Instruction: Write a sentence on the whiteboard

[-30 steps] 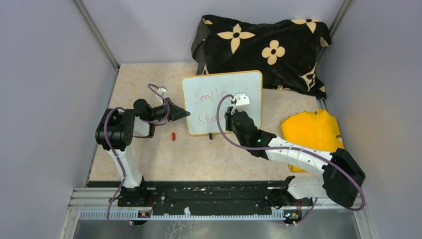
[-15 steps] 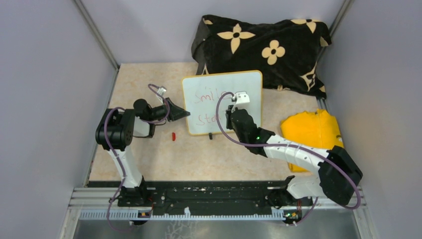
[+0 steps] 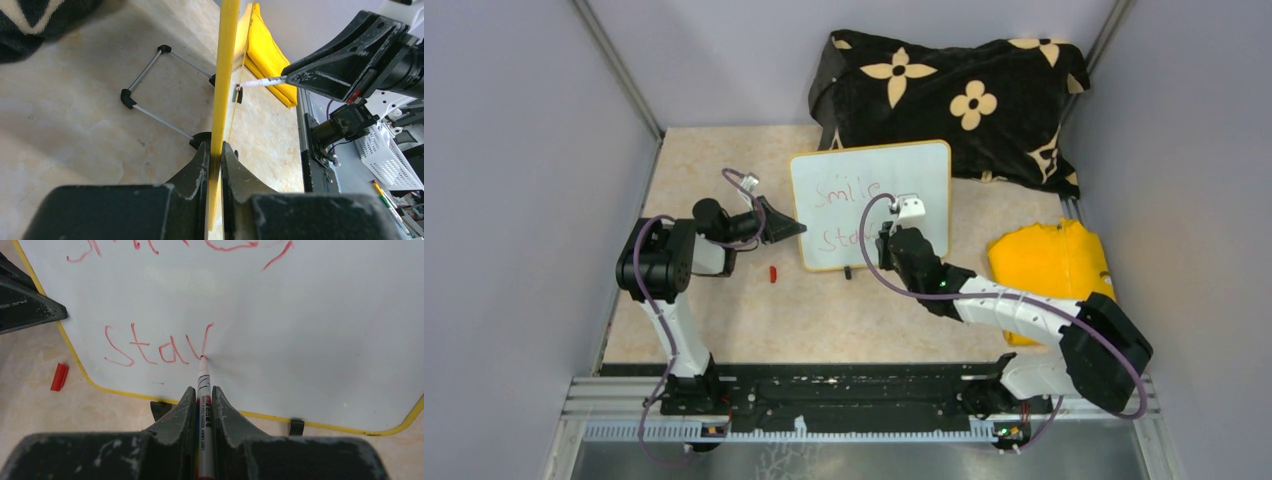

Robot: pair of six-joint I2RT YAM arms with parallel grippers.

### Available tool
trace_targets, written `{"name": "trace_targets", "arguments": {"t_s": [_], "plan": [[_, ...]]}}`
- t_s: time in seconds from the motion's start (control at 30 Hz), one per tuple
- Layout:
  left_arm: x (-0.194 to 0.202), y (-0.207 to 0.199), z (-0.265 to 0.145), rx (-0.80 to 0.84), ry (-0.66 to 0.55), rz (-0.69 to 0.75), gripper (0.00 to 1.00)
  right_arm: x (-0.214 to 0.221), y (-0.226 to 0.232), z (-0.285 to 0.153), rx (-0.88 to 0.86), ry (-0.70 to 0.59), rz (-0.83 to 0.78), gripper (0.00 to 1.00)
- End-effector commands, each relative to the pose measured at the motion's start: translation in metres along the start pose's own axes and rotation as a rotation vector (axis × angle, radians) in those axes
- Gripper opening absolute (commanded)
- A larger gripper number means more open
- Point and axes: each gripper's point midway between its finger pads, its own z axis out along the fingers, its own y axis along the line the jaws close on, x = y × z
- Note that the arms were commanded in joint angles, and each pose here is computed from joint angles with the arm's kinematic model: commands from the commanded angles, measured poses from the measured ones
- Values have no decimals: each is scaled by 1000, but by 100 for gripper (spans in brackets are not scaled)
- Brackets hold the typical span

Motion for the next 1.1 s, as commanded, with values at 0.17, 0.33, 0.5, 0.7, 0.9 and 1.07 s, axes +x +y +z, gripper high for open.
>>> {"name": "trace_targets", "arguments": {"t_s": [0.17, 0.33, 0.5, 0.7, 0.9, 1.07], "plan": [[12, 7, 3, -14, 26, -51, 4, 17, 9, -1, -61, 35, 26, 0], [13, 7, 3, -14, 27, -52, 5, 19, 28, 4, -106, 49, 20, 0], [13, 7, 4, -14, 27, -53, 4, 15, 48, 10, -141, 49, 18, 0], [13, 6, 3, -13, 28, -50, 4, 9, 64, 15, -165, 47, 8, 0], [12, 6, 4, -13, 28, -51, 5, -13, 49, -5, -140, -12, 8, 0], [12, 6, 4, -12, 28, -49, 5, -40, 15, -33, -71, -103, 14, 0]]}}
